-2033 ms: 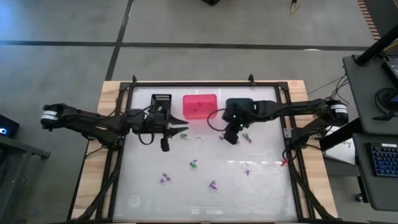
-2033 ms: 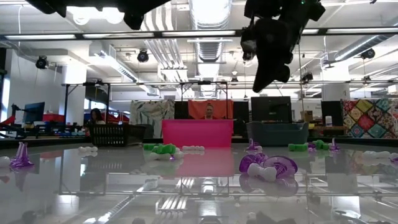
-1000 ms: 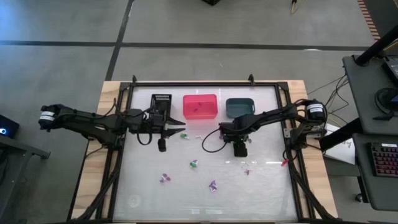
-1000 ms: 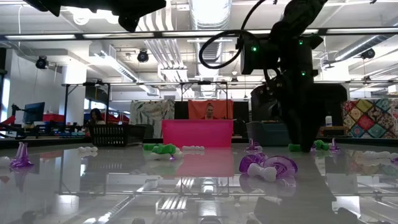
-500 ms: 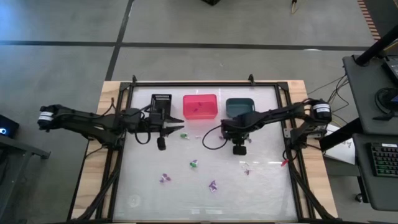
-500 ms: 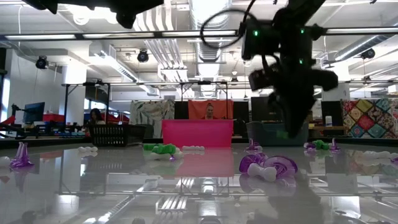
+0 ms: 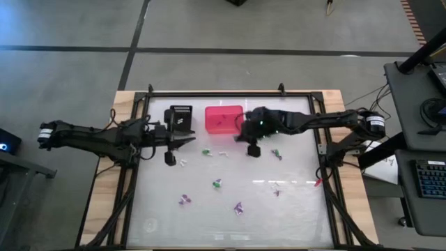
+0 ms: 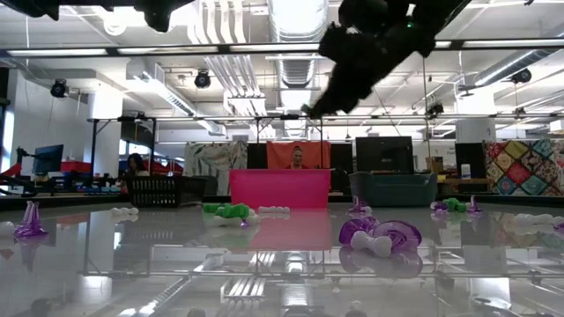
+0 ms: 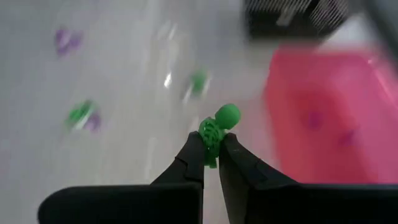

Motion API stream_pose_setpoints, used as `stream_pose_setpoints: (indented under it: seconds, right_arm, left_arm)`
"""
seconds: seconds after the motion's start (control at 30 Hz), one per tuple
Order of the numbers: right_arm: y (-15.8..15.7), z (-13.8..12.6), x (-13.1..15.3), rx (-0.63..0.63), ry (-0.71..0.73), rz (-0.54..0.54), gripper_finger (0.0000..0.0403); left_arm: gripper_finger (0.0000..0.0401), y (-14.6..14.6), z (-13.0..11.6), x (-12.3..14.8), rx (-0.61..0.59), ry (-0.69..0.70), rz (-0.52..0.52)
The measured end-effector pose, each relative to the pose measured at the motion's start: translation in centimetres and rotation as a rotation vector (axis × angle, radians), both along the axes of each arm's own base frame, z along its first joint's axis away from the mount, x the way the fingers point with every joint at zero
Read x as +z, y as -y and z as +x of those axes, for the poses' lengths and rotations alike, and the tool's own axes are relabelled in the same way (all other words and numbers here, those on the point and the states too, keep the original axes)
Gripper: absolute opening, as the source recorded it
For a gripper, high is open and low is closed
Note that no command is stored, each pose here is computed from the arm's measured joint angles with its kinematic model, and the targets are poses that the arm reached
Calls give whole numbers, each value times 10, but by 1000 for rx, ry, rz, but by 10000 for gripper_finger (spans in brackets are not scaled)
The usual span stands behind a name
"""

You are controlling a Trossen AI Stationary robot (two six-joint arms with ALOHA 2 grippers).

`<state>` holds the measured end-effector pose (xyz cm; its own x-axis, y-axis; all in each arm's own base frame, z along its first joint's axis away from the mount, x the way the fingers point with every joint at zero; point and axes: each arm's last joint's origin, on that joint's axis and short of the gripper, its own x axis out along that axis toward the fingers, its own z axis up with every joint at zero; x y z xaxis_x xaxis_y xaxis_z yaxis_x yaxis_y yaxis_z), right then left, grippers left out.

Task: Sort Halloween decoration
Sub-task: Put the green skeleton toy into the blue bin

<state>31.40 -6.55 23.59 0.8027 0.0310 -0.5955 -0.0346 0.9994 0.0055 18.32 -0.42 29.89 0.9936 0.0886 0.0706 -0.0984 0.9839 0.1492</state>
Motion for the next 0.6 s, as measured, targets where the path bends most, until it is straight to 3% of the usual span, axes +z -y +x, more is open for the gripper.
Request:
stream_pose_setpoints:
  seconds: [0.3, 0.4, 0.6]
  right_arm:
    - [53, 20, 6, -112, 392, -150, 15]
    - [68, 23, 1, -120, 455, -174, 15]
    - [99, 17, -11, -163, 465, -123, 15]
  left_arm:
    - [75, -19, -22, -14, 113, 10, 34]
    - [75, -24, -27, -18, 148, -20, 39]
    - [75, -34, -33, -16, 218, -38, 73]
